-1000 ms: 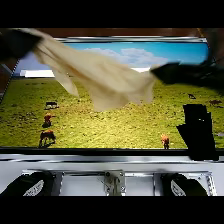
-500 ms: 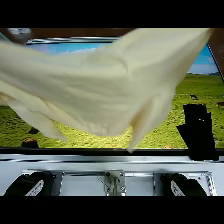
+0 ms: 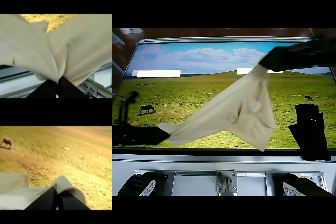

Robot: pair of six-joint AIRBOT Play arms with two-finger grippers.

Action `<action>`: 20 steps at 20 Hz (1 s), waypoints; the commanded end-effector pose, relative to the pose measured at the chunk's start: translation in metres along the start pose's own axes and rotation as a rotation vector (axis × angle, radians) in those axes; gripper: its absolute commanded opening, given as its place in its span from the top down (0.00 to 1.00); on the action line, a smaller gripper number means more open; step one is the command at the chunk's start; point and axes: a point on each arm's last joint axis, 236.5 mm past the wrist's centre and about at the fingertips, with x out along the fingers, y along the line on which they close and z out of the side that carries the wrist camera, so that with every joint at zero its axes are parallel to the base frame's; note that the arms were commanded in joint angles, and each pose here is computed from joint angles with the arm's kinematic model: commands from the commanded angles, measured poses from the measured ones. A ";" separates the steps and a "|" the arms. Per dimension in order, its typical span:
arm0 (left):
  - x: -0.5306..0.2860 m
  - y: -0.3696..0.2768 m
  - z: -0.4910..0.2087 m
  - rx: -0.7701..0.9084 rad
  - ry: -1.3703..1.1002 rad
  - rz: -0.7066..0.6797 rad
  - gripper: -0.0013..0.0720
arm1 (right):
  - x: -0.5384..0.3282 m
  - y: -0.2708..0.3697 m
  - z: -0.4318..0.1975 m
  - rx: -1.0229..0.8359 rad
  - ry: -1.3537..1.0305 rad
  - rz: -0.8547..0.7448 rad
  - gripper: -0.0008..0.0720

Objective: Fold the shirts.

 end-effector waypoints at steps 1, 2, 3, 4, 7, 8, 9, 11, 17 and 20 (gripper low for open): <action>0.052 0.004 -0.014 -0.157 0.038 -0.104 0.93 | 0.138 -0.025 -0.033 0.017 0.168 0.012 0.90; 0.059 0.008 -0.007 -0.177 0.020 -0.103 0.93 | 0.169 -0.037 -0.043 0.037 0.189 0.001 0.90; 0.066 0.014 0.001 -0.188 0.001 -0.094 0.93 | 0.197 -0.053 -0.055 0.079 0.213 -0.011 0.90; 0.071 0.018 0.011 -0.180 -0.024 -0.086 0.93 | 0.217 -0.067 -0.070 0.129 0.249 -0.023 0.90; 0.089 0.035 0.058 -0.206 -0.162 -0.062 0.93 | 0.244 -0.097 -0.105 0.267 0.335 -0.047 0.86; 0.094 0.042 0.073 -0.226 -0.207 -0.052 0.93 | 0.243 -0.102 -0.107 0.279 0.342 -0.050 0.82; 0.100 0.047 0.084 -0.247 -0.237 -0.047 0.93 | 0.234 -0.106 -0.108 0.284 0.355 -0.048 0.30; 0.110 0.056 0.099 -0.286 -0.270 -0.043 0.93 | 0.198 -0.115 -0.114 0.222 0.416 -0.036 0.04; 0.114 0.058 0.098 -0.265 -0.258 -0.034 0.93 | 0.064 -0.180 -0.261 0.568 0.838 -0.089 0.13; 0.116 0.056 0.092 -0.268 -0.230 -0.037 0.92 | 0.084 -0.139 -0.308 0.881 0.747 0.142 0.13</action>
